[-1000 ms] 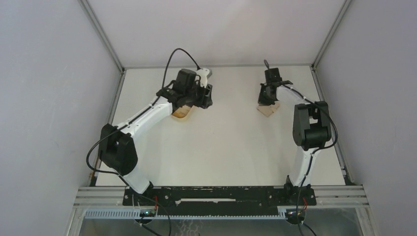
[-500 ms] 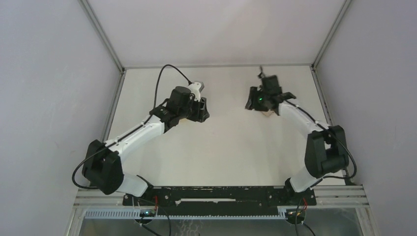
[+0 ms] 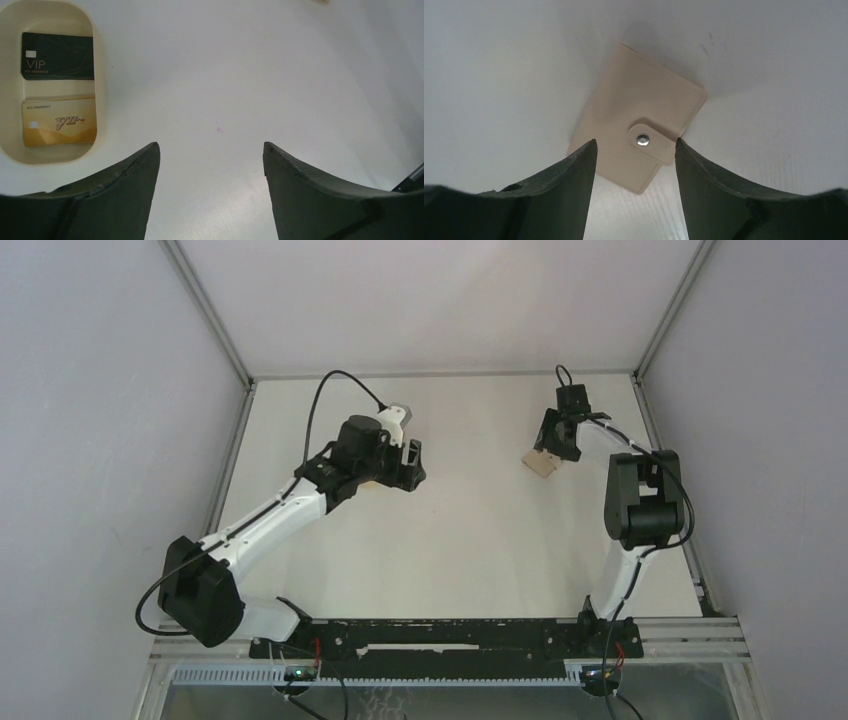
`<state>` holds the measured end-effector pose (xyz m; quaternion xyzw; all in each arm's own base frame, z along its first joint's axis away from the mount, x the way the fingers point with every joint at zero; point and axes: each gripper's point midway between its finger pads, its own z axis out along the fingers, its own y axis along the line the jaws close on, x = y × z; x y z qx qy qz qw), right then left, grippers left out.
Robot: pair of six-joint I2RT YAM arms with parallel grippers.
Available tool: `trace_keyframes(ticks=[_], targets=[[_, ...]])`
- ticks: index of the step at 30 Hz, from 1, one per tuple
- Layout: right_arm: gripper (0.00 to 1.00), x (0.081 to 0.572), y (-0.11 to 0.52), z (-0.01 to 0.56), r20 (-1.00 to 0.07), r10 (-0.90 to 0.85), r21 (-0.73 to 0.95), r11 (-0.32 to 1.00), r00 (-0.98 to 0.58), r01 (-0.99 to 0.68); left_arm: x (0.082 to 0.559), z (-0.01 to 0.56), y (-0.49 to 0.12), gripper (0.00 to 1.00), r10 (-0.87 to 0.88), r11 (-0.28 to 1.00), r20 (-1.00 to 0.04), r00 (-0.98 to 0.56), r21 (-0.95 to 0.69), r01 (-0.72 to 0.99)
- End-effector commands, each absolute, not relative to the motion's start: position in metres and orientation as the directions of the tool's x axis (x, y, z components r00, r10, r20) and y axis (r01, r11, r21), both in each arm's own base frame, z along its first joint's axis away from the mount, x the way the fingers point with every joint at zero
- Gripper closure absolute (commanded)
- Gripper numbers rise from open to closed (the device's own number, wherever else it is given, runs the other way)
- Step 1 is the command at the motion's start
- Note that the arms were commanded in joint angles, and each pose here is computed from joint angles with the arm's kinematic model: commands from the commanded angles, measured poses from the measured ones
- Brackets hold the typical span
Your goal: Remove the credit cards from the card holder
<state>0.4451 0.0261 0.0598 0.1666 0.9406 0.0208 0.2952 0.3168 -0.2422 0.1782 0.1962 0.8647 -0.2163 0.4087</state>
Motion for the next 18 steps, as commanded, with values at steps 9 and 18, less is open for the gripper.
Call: trace_keyframes(ticks=[9,18], targets=[[0.34,0.439,0.071,0.034,-0.466,0.235,0.087,0.972,-0.853,0.220,0.326,0.209,-0.231,0.00,0.124,0.854,-0.862,-0.492,-0.160,0.496],[0.36,0.404,0.125,0.039,-0.416,0.094,0.088,0.994,-0.904,0.063,0.329,0.204,-0.221,0.00,0.104,0.875,-0.855,-0.509,-0.164,0.455]])
